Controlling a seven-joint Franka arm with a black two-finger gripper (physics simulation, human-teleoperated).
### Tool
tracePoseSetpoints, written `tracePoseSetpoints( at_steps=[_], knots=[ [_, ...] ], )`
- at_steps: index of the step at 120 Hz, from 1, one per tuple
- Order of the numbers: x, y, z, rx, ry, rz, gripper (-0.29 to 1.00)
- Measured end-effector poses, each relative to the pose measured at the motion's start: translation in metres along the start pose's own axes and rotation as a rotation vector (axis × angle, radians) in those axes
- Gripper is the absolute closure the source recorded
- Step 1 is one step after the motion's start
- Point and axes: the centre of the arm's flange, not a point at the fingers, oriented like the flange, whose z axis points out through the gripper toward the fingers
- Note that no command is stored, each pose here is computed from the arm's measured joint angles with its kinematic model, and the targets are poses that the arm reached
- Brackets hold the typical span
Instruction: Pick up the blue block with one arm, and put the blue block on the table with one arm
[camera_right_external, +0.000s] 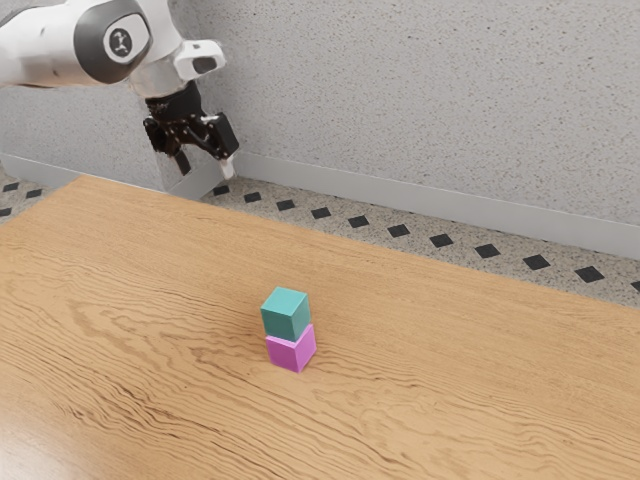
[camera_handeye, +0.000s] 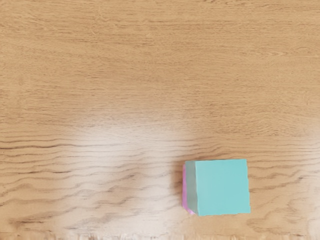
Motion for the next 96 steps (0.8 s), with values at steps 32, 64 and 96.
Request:
tracePoseSetpoints(
  at_steps=[32, 64, 96],
  knots=[
    [-0.052, -0.067, 0.039, 0.052, -0.155, -0.131, 0.04],
    [-0.091, 0.086, 0.102, 0.023, -0.183, 0.083, 0.05],
    [-0.095, 0.082, 0.129, -0.001, -0.187, 0.014, 0.06]
  ],
)
